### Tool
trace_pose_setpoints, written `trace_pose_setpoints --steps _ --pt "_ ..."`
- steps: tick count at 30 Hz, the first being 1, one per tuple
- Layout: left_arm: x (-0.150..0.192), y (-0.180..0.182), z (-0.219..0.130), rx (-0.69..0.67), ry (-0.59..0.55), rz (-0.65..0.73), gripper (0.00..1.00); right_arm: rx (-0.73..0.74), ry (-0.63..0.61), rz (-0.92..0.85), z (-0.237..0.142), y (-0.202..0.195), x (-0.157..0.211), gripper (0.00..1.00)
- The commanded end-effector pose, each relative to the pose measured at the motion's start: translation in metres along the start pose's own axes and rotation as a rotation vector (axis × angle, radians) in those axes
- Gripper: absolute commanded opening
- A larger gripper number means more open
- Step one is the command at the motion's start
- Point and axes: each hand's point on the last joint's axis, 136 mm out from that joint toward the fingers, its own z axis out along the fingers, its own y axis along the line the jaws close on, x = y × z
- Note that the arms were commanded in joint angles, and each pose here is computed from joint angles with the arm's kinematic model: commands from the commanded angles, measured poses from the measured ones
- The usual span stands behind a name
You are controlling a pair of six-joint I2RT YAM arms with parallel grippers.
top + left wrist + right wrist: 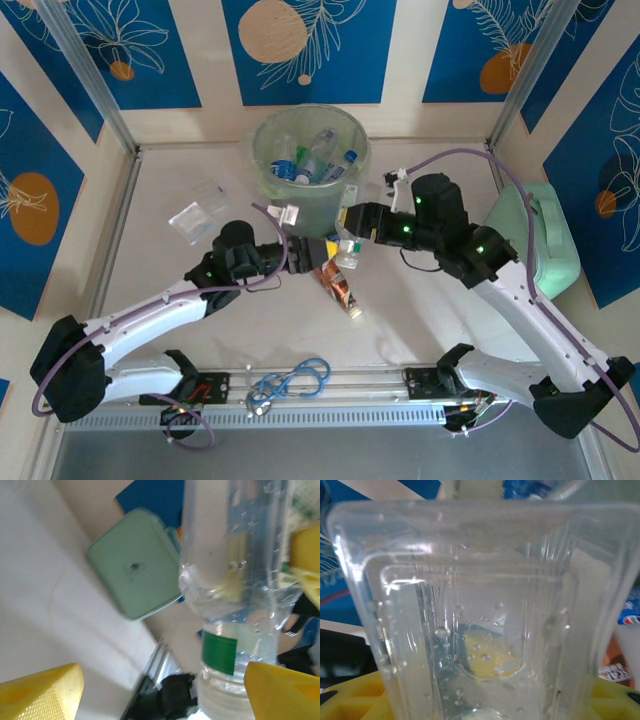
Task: Put the plastic bottles in the bin
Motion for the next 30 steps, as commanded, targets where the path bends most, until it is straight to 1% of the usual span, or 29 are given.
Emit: trace_pose_setpoints --steps 1,3,7,15,22,28,30 --pt "-0.013 -0.051 -0.001 0.2 -0.024 0.056 0.83 -0.189 -0.084 0.006 -0.007 0.049 -0.038 0.57" --pt "-0.019 -0.062 -0.003 0.232 -0.045 0.07 0.83 -0.207 -0.09 0.006 -0.007 0.055 -0.044 0.57" --pt "-0.024 -0.078 -0.006 0.279 -0.048 0.088 0.85 -0.223 -0.091 0.018 -0.005 0.056 -0.049 0.57" --pt "-0.023 -0.083 -0.002 0.36 -0.033 0.044 0.86 -0.253 -0.111 0.058 -0.007 0.055 -0.053 0.58" --pt "-0.026 -0.084 0.0 0.34 -0.035 0.062 0.78 -0.275 -0.088 0.064 -0.003 0.058 -0.051 0.58" --pt "-0.031 -0.09 0.001 0.344 -0.037 0.089 0.66 -0.292 -0.076 0.069 -0.002 0.059 -0.046 0.58" --pt "-0.032 -0.09 0.002 0.346 -0.036 0.09 0.65 -0.294 -0.07 0.067 -0.001 0.06 -0.044 0.58"
